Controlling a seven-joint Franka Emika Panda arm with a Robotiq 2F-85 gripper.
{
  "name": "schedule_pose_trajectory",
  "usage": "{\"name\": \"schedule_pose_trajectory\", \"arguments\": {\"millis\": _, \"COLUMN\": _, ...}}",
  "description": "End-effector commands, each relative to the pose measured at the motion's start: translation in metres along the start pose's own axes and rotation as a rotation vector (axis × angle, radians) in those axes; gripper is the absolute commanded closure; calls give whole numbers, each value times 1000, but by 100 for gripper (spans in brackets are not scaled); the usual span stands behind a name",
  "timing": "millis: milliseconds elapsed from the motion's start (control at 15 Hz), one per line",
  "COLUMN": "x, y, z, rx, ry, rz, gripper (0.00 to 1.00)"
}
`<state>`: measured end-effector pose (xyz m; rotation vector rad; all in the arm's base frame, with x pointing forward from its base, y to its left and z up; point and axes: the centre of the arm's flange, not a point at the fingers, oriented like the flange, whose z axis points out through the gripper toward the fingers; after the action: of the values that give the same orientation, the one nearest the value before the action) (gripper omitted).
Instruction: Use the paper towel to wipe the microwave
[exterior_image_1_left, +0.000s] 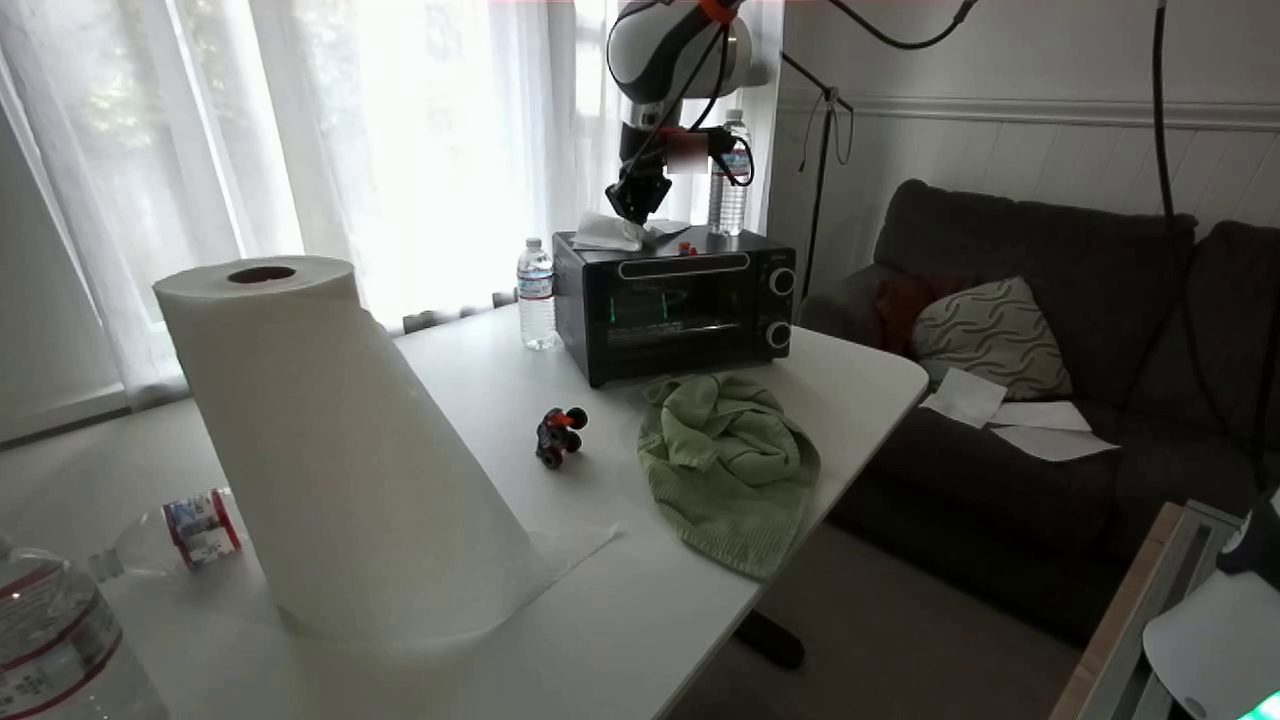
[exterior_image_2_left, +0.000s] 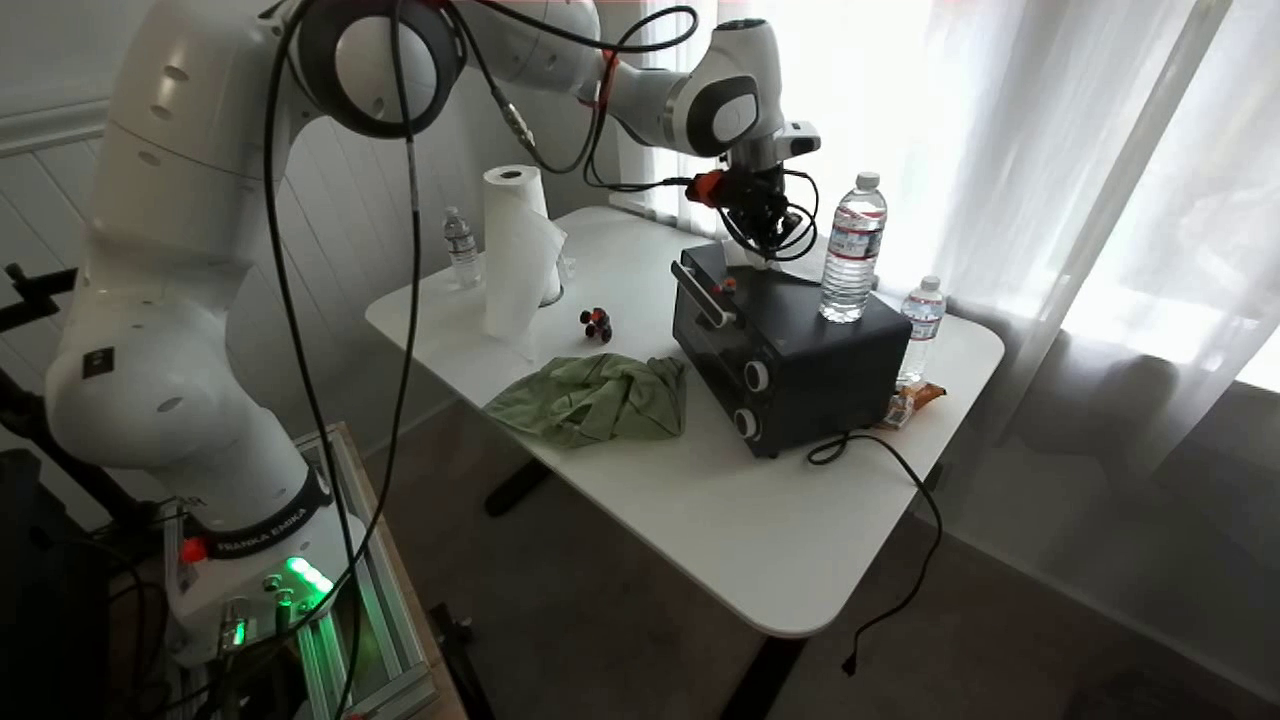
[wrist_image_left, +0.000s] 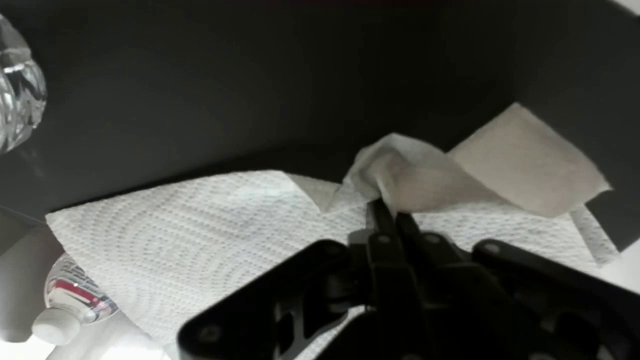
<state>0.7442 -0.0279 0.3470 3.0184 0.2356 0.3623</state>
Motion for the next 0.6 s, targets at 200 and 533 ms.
{"name": "schedule_pose_trajectory", "arguments": {"millis": 200, "x": -15, "y": -40, "z": -8, "rx": 100, "ry": -123, "rz": -72, "gripper": 96}}
{"name": "schedule_pose_trajectory", "arguments": {"millis": 533, "x": -23, "y": -67, "z": -18, "rx": 203, "ry": -191, "rz": -126, "gripper": 96}}
